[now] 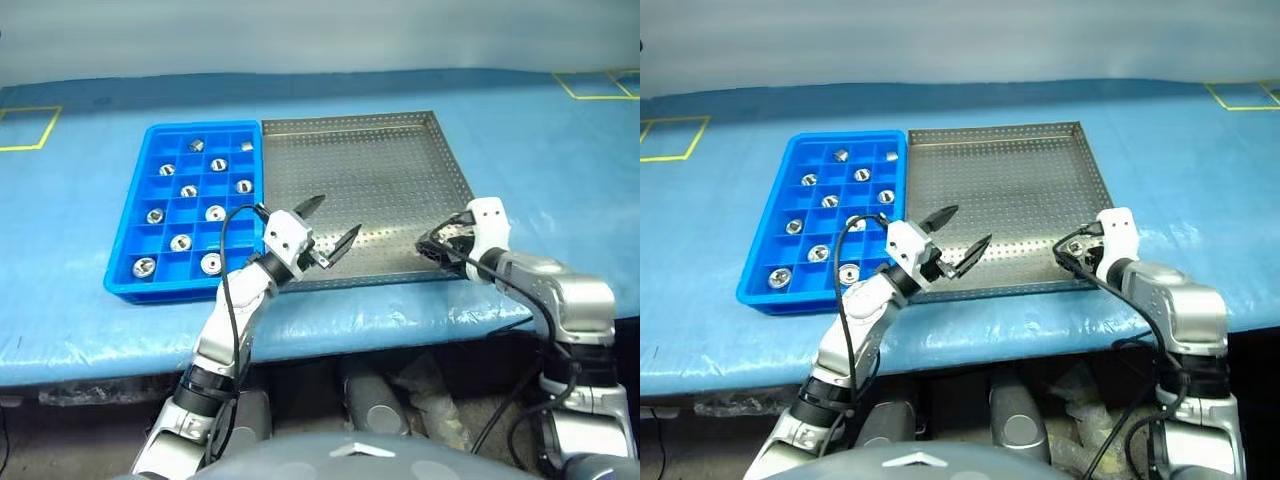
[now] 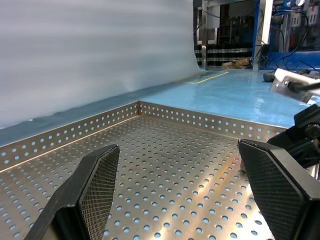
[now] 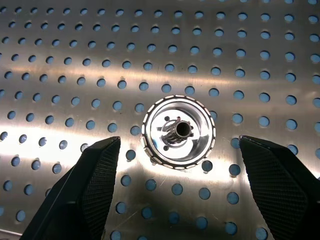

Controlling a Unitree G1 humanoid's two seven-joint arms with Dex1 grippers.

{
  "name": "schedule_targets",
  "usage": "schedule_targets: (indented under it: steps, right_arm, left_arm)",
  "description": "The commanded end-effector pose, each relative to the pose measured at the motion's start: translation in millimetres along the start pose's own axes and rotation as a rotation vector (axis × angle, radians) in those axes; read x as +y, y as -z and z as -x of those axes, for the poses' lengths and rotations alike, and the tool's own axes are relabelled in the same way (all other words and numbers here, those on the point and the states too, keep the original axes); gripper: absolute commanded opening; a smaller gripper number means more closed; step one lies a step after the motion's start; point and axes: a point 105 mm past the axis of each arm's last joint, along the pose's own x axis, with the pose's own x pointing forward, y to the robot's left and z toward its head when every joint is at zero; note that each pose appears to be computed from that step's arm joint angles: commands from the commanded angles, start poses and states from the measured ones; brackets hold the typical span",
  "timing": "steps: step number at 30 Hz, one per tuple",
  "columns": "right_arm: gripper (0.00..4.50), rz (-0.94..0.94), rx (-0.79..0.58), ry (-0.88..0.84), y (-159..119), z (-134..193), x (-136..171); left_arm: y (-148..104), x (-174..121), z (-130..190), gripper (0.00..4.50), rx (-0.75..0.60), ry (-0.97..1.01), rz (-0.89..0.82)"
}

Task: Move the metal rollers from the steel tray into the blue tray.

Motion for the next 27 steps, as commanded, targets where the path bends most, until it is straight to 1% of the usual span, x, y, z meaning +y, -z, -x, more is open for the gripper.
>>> schedule_targets:
  steps: [1, 4, 8, 12, 18, 21, 26, 27]
  right_arm:
    - [4.00, 0.034, 0.026, 0.004, 2, -10, -5]
    - [3.45, 0.050, -0.006, 0.005, -5, -15, -5]
    - [2.18, 0.053, -0.113, -0.029, -20, -15, 7]
    - [0.88, 0.062, -0.213, 0.008, -32, -15, 10]
    - [0.88, 0.090, -0.239, 0.003, -37, -12, 15]
    - [1.49, 0.103, -0.275, -0.004, -48, -5, 18]
    - [3.03, 0.110, -0.329, 0.016, -65, 1, 20]
    - [3.03, 0.106, -0.337, 0.019, -68, 2, 20]
  left_arm:
    - [-8, -2, -1, 4.16, -0.042, 0.006, -0.008]
    - [-8, -4, -2, 4.16, -0.038, 0.015, -0.006]
    - [-10, -5, -3, 4.16, -0.035, 0.037, -0.019]
    - [-12, -1, -2, 4.16, -0.034, 0.036, -0.024]
    - [-12, 2, 0, 4.16, -0.019, 0.039, -0.043]
    - [-13, 2, 0, 4.16, -0.020, 0.037, -0.045]
    - [-13, 2, 0, 4.16, -0.023, 0.025, -0.040]
    - [-12, 2, 1, 4.16, -0.020, 0.024, -0.037]
